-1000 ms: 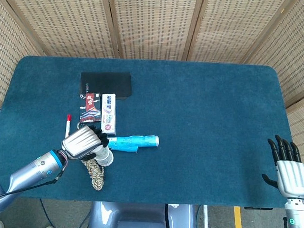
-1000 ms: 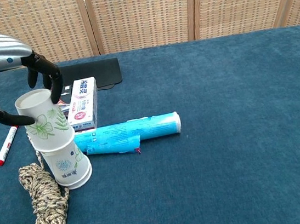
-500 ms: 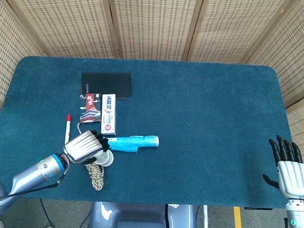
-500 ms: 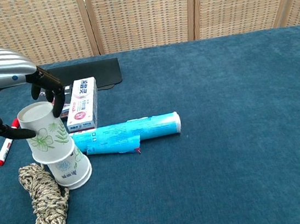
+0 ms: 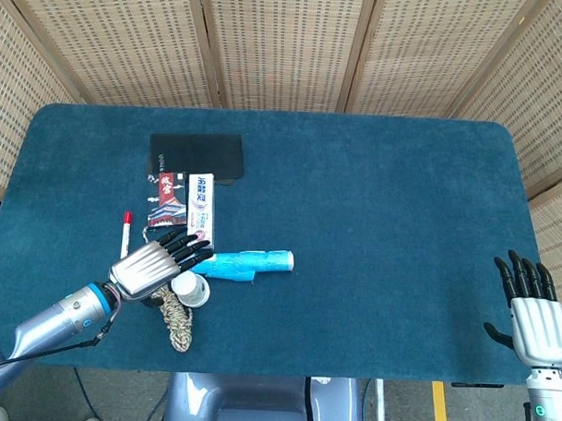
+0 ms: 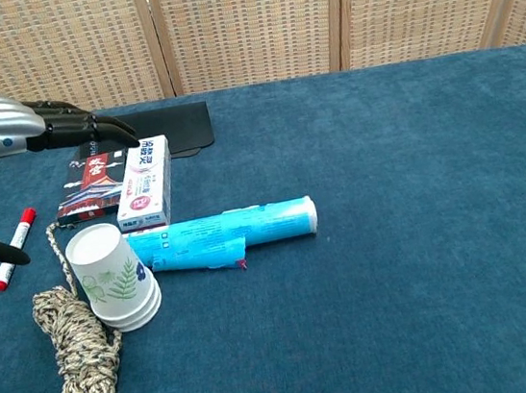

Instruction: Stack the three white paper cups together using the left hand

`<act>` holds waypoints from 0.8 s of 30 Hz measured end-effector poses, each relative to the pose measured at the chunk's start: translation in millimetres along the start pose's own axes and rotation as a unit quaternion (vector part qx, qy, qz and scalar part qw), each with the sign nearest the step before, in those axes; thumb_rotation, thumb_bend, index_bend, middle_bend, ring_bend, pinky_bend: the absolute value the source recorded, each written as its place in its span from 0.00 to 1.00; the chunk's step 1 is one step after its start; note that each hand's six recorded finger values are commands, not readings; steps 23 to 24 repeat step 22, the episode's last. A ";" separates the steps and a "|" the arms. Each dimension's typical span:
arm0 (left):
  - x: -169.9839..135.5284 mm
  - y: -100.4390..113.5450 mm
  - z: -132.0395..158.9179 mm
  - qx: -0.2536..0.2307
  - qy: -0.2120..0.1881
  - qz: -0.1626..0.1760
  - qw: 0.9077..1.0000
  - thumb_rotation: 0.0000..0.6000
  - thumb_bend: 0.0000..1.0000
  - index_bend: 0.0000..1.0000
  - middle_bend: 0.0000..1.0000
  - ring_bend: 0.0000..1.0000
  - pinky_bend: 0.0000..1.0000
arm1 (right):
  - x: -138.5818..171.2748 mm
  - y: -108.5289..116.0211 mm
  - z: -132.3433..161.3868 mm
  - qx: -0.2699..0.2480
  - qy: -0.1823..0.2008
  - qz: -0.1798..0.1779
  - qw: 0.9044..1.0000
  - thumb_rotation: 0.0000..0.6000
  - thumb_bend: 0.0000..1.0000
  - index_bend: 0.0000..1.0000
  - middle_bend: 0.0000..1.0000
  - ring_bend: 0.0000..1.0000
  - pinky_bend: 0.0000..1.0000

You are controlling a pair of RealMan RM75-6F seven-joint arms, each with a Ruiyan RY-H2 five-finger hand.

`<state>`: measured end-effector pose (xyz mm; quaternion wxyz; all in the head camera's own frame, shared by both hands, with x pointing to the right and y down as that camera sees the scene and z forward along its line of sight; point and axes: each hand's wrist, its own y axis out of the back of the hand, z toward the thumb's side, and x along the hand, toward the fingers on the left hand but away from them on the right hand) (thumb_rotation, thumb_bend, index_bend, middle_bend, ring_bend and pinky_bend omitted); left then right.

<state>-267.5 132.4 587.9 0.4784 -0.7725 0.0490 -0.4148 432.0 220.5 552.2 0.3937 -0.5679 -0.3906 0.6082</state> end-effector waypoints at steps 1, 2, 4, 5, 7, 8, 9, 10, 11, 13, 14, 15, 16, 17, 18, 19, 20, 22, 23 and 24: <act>-1.3 1.5 -2.3 -0.002 0.004 0.006 1.000 1.00 0.00 0.00 0.00 0.00 0.00 | 0.1 -0.2 0.3 0.000 0.001 0.000 1.000 1.00 0.00 0.00 0.00 0.00 0.00; -3.5 3.5 -5.7 -0.005 0.011 0.014 1.000 1.00 0.00 0.00 0.00 0.00 0.00 | 0.2 -0.2 0.7 0.000 0.001 0.000 1.000 1.00 0.00 0.00 0.00 0.00 0.00; -8.6 5.8 -13.2 -0.014 0.026 0.026 0.999 1.00 0.00 0.00 0.00 0.00 0.00 | 0.9 -0.4 2.2 0.000 0.004 0.001 1.000 1.00 0.00 0.00 0.00 0.00 0.00; -14.1 6.1 -20.9 -0.026 0.043 0.036 0.998 1.00 0.00 0.00 0.00 0.00 0.00 | 1.4 -0.4 3.1 0.001 0.006 0.001 1.000 1.00 0.00 0.00 0.00 0.00 0.00; -24.9 5.0 -34.9 -0.047 0.077 0.056 0.994 1.00 0.00 0.00 0.00 0.00 0.00 | 2.7 -0.7 4.7 0.002 0.009 0.001 1.000 1.00 0.00 0.00 0.00 0.00 0.00; -33.3 3.9 -44.7 -0.059 0.102 0.072 0.990 1.00 0.00 0.00 0.00 0.00 0.00 | 3.0 -0.9 5.0 0.002 0.010 0.001 1.000 1.00 0.00 0.00 0.00 0.00 0.00; -40.1 2.8 -52.0 -0.066 0.122 0.085 0.987 1.00 0.00 0.00 0.00 0.00 0.00 | 3.3 -1.1 5.1 0.002 0.010 0.001 1.000 1.00 0.00 0.00 0.00 0.00 0.00; -47.4 1.2 -59.1 -0.072 0.143 0.099 0.982 1.00 0.00 0.00 0.00 0.00 0.00 | 3.3 -1.2 5.0 0.002 0.009 0.001 1.000 1.00 0.00 0.00 0.00 0.00 0.00; -58.2 -2.4 -68.6 -0.079 0.172 0.117 0.975 1.00 0.00 0.00 0.00 0.00 0.00 | 3.3 -1.4 5.0 0.002 0.009 0.002 1.000 1.00 0.00 0.00 0.00 0.00 0.00; -78.2 -12.7 -82.4 -0.093 0.223 0.137 0.961 1.00 0.00 0.00 0.00 0.00 0.00 | 3.3 -2.5 4.4 0.003 0.008 0.004 1.000 1.00 0.00 0.00 0.00 0.00 0.00; -93.6 -22.1 -90.7 -0.103 0.260 0.145 0.949 1.00 0.00 0.00 0.00 0.00 0.00 | 3.3 -2.8 4.5 0.003 0.008 0.004 1.000 1.00 0.00 0.00 0.00 0.00 0.00; -105.7 -30.1 -96.1 -0.111 0.288 0.148 0.940 1.00 0.00 0.00 0.00 0.00 0.00 | 3.3 -3.0 4.8 0.003 0.008 0.004 1.000 1.00 0.00 0.00 0.00 0.00 0.00; -117.7 -38.2 -100.7 -0.118 0.313 0.149 0.930 1.00 0.00 0.00 0.00 0.00 0.00 | 3.4 -3.3 5.3 0.004 0.010 0.005 1.000 1.00 0.00 0.00 0.00 0.00 0.00; -132.8 -48.0 -105.2 -0.126 0.342 0.151 0.919 1.00 0.00 0.00 0.00 0.00 0.00 | 3.5 -3.6 5.9 0.004 0.011 0.005 1.000 1.00 0.00 0.00 0.00 0.00 0.00; -143.0 -54.4 -107.8 -0.130 0.360 0.154 0.911 1.00 0.00 0.00 0.00 0.00 0.00 | 3.7 -3.9 6.5 0.004 0.012 0.006 1.000 1.00 0.00 0.00 0.00 0.00 0.00; -151.2 -59.5 -109.7 -0.135 0.374 0.157 0.904 1.00 0.00 0.00 0.00 0.00 0.00 | 4.0 -4.2 7.2 0.004 0.014 0.006 1.000 1.00 0.00 0.00 0.00 0.00 0.00; -158.5 -64.6 -111.7 -0.141 0.385 0.161 0.898 1.00 0.00 0.00 0.00 0.00 0.00 | 4.1 -4.4 7.8 0.004 0.015 0.007 1.000 1.00 0.00 0.00 0.00 0.00 0.00; -165.7 -70.8 -113.7 -0.150 0.393 0.167 0.891 1.00 0.00 0.00 0.00 0.00 0.00 | 4.3 -5.0 8.0 0.006 0.017 0.008 1.000 1.00 0.00 0.00 0.00 0.00 0.00; -165.7 -70.8 -113.7 -0.150 0.393 0.167 0.891 1.00 0.00 0.00 0.00 0.00 0.00 | 4.3 -5.0 8.0 0.006 0.017 0.008 1.000 1.00 0.00 0.00 0.00 0.00 0.00; -165.7 -70.8 -113.7 -0.150 0.393 0.167 0.891 1.00 0.00 0.00 0.00 0.00 0.00 | 4.3 -5.0 8.0 0.006 0.017 0.008 1.000 1.00 0.00 0.00 0.00 0.00 0.00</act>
